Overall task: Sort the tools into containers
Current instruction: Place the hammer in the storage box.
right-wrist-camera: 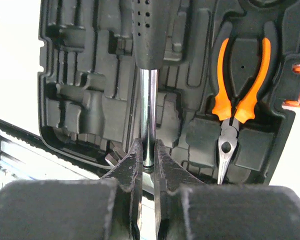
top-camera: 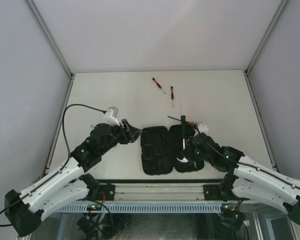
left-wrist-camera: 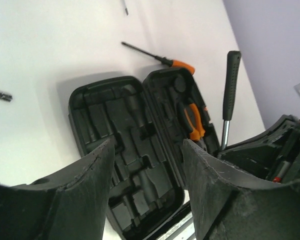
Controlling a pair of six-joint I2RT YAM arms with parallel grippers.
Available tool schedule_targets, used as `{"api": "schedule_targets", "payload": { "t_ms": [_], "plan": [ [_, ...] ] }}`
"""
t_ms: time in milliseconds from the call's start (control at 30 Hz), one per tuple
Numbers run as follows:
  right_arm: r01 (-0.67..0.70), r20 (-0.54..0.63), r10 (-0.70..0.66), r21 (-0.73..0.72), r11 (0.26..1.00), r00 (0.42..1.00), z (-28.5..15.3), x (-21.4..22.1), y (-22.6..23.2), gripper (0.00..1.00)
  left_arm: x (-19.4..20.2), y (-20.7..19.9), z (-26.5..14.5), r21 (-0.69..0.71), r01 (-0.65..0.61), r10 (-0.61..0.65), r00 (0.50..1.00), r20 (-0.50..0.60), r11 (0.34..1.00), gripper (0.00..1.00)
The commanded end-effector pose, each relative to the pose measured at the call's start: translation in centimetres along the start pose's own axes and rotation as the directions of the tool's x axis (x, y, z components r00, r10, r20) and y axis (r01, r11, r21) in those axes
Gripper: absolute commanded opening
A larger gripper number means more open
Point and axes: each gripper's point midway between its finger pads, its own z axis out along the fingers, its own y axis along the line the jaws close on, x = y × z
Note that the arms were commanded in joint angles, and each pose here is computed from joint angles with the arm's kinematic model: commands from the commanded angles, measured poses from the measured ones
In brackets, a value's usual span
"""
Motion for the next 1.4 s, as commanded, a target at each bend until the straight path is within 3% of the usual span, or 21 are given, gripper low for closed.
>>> {"api": "schedule_targets", "payload": {
  "t_ms": [0, 500, 933, 1367],
  "plan": [
    [0.004, -0.047, -0.007, -0.075, 0.997, 0.999, 0.0, 0.1, 1.0, 0.0, 0.9, 1.0, 0.8, -0.013, -0.043, 0.042, 0.999, -0.015, 0.999, 0.61],
    [-0.042, -0.069, 0.038, -0.051, 0.998, 0.997, 0.8, 0.4, 0.0, 0.0, 8.6, 5.1, 4.3, -0.141, -0.042, -0.004, 0.949, -0.315, 0.989, 0.45],
    [-0.044, -0.041, 0.041, -0.078, 0.996, 0.998, 0.5, -0.1, 0.4, 0.0, 9.2, 9.0, 7.4, -0.307, -0.074, -0.032, 0.944, -0.328, 0.949, 0.42],
    [-0.048, -0.05, 0.044, -0.082, 0.995, 0.998, 0.7, 0.3, 0.3, 0.0, 8.7, 9.3, 9.8, -0.277, -0.047, -0.048, 0.944, -0.326, 0.96, 0.4]
  ]
}}
